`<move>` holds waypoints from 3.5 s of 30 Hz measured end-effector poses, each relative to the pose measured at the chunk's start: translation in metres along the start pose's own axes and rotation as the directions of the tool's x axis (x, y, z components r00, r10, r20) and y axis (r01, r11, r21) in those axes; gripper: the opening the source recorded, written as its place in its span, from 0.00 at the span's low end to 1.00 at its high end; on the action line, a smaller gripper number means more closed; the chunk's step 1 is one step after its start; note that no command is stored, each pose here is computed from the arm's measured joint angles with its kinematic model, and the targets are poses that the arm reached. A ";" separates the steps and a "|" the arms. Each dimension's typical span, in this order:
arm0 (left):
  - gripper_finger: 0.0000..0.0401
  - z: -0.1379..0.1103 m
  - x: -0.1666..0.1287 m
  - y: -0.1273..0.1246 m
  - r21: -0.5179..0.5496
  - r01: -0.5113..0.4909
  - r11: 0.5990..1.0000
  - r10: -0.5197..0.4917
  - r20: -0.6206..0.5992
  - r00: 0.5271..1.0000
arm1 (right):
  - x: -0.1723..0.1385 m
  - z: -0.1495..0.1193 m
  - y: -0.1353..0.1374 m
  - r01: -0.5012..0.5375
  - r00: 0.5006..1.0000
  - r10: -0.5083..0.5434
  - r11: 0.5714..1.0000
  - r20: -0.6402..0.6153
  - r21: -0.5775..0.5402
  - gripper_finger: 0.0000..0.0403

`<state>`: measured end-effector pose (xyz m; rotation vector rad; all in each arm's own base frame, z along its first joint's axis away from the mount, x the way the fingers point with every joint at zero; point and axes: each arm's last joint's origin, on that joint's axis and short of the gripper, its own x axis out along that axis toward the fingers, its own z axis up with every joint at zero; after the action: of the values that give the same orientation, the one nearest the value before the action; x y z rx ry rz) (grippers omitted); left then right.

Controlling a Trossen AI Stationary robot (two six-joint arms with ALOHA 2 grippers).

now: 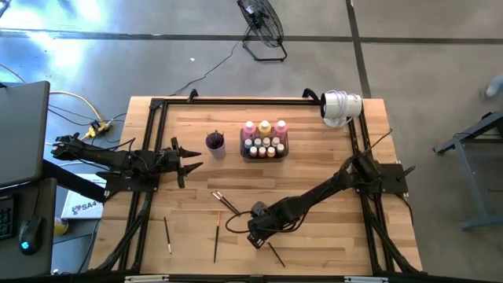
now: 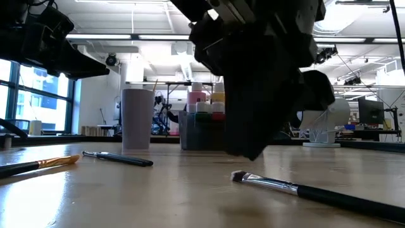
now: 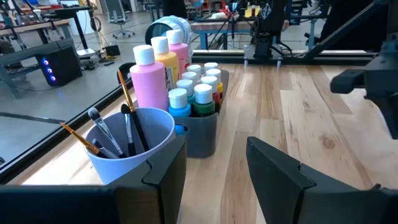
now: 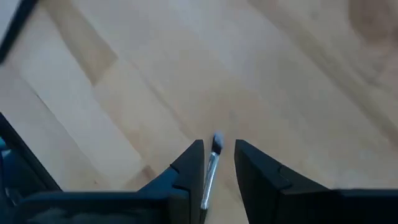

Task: Pick & Place Paint Supplies
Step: Put the silver paint brush into the purple cup

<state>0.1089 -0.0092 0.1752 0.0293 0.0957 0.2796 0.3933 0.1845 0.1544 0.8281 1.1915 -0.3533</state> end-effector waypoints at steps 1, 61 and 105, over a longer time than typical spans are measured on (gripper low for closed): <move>0.41 0.000 0.000 0.000 0.000 0.000 1.000 0.000 0.000 1.000 | 0.000 0.000 0.000 0.004 1.000 -0.004 1.000 0.008 0.000 0.20; 0.41 -0.001 0.000 0.000 0.005 -0.003 1.000 0.003 -0.012 1.000 | -0.005 -0.005 0.013 -0.107 0.994 0.109 0.991 0.021 -0.074 0.16; 0.41 -0.002 0.000 0.000 0.006 -0.003 1.000 0.003 -0.016 1.000 | -0.015 0.003 0.045 0.052 0.998 -0.058 0.985 -0.033 -0.162 0.01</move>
<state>0.1087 -0.0091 0.1734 0.0331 0.1125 0.2829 0.4187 0.2095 0.1859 0.6648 1.2624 -0.2832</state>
